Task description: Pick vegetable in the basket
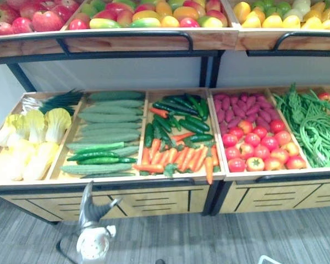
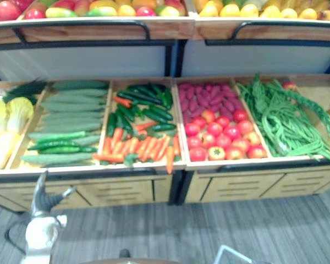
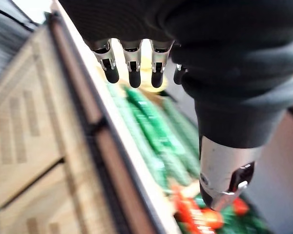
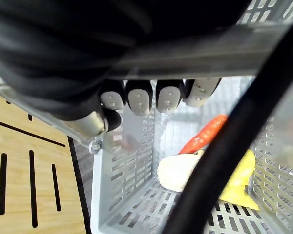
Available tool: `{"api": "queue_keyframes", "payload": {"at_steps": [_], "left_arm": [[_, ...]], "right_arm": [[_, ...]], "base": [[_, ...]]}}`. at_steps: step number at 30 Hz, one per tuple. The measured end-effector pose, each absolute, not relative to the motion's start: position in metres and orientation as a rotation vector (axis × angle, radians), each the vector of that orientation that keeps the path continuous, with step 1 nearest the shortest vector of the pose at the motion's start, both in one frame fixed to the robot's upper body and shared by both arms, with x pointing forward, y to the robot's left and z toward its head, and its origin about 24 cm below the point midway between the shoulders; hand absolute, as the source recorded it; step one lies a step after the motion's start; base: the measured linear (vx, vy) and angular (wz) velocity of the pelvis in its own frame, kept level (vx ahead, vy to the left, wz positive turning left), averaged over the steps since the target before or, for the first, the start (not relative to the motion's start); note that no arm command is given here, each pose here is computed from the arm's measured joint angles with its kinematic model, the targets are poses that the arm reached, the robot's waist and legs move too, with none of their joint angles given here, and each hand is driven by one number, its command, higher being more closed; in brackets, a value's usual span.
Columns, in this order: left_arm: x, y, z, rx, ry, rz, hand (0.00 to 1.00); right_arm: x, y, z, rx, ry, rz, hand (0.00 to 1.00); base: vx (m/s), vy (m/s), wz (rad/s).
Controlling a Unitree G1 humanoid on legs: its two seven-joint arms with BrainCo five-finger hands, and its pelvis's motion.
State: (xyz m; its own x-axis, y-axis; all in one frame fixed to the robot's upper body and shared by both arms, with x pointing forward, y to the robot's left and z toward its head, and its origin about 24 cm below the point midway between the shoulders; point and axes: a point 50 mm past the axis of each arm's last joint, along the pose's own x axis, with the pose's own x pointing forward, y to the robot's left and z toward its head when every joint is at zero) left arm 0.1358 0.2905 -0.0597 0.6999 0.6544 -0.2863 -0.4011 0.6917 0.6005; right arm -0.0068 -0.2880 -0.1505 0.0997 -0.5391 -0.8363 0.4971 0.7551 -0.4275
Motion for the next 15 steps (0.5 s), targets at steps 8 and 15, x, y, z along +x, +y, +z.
{"api": "queue_keyframes", "payload": {"at_steps": [8,15], "left_arm": [[0.024,0.289,-0.138,0.393,1.124,0.791,0.00],[0.001,0.265,-0.157,0.126,1.278,0.681,0.00]], "right_arm": [[-0.002,-0.260,-0.161,-0.025,1.287,-0.711,1.00],[-0.003,-0.265,-0.160,-0.014,1.294,-0.724,1.00]], "base": [[0.08,-0.008,-0.04],[0.03,-0.004,0.00]]}}
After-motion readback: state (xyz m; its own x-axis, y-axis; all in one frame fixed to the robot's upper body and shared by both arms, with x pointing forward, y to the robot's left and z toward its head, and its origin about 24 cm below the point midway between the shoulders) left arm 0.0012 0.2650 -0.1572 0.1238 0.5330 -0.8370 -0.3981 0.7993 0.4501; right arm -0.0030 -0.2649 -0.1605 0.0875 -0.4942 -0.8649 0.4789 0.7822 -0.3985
